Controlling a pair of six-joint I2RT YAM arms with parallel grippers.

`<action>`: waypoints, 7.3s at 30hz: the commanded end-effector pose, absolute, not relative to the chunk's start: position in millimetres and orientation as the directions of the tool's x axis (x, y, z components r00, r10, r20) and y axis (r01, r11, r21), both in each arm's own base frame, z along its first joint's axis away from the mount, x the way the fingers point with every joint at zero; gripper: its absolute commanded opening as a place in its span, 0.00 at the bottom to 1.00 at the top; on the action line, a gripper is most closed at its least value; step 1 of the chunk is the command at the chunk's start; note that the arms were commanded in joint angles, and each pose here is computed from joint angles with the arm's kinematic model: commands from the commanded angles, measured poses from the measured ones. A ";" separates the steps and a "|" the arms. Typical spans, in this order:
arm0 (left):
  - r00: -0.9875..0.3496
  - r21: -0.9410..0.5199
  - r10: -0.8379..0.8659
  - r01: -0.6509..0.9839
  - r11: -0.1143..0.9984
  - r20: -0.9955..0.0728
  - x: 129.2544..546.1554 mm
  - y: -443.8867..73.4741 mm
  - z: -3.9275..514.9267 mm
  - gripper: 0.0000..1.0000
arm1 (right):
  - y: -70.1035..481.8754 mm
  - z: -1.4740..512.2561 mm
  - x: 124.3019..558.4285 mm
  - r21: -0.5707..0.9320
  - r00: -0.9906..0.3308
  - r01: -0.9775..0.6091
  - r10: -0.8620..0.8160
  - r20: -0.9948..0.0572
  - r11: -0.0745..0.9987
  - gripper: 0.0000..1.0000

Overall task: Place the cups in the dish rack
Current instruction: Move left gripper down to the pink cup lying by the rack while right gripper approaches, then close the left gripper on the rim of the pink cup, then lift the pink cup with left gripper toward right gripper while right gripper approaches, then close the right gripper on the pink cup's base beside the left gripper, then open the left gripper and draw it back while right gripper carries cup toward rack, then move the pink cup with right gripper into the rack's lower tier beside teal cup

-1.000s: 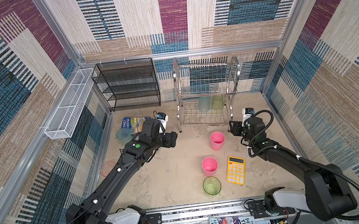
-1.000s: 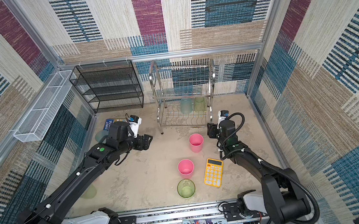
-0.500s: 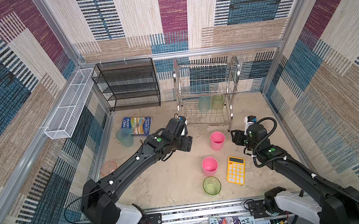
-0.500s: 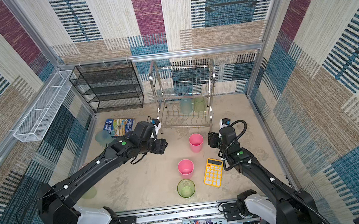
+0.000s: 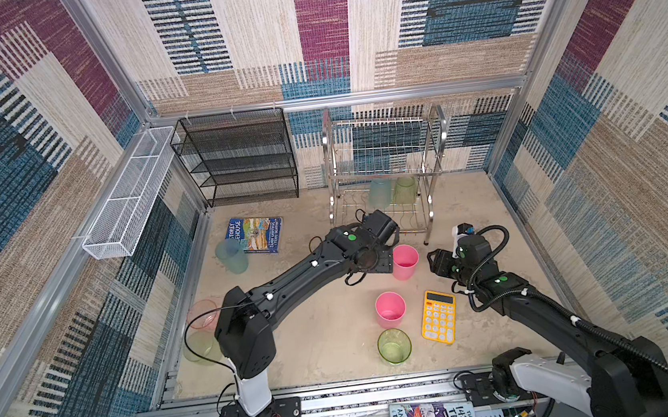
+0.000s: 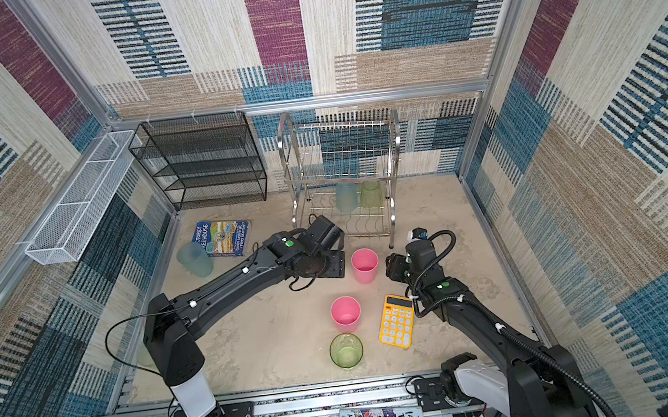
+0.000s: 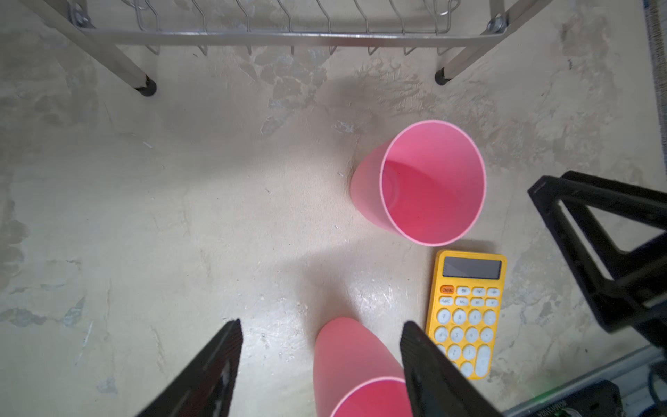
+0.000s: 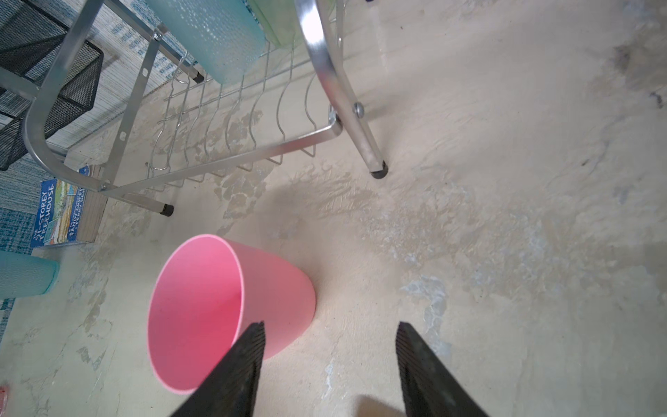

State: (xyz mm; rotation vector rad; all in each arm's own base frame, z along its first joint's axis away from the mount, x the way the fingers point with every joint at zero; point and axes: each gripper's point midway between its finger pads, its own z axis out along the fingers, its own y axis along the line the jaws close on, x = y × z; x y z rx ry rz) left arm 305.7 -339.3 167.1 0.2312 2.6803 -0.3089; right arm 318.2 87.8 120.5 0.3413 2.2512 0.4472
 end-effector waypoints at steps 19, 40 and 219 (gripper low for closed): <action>-0.919 -0.177 0.006 0.082 0.981 -0.394 327.7 -373.7 141.5 0.62 | 97.4 111.3 309.2 0.477 -0.659 0.051 0.388 -0.644 0.878 0.61; -0.921 -0.142 0.024 0.086 0.986 -0.388 342.2 -394.3 109.3 0.39 | 97.8 110.4 305.2 0.471 -0.658 0.032 0.373 -0.654 0.882 0.61; -0.535 -0.341 -0.148 0.282 0.897 -0.832 324.4 -119.1 299.4 0.97 | 307.3 197.7 532.8 0.115 -0.072 -0.179 0.103 -0.992 0.977 0.59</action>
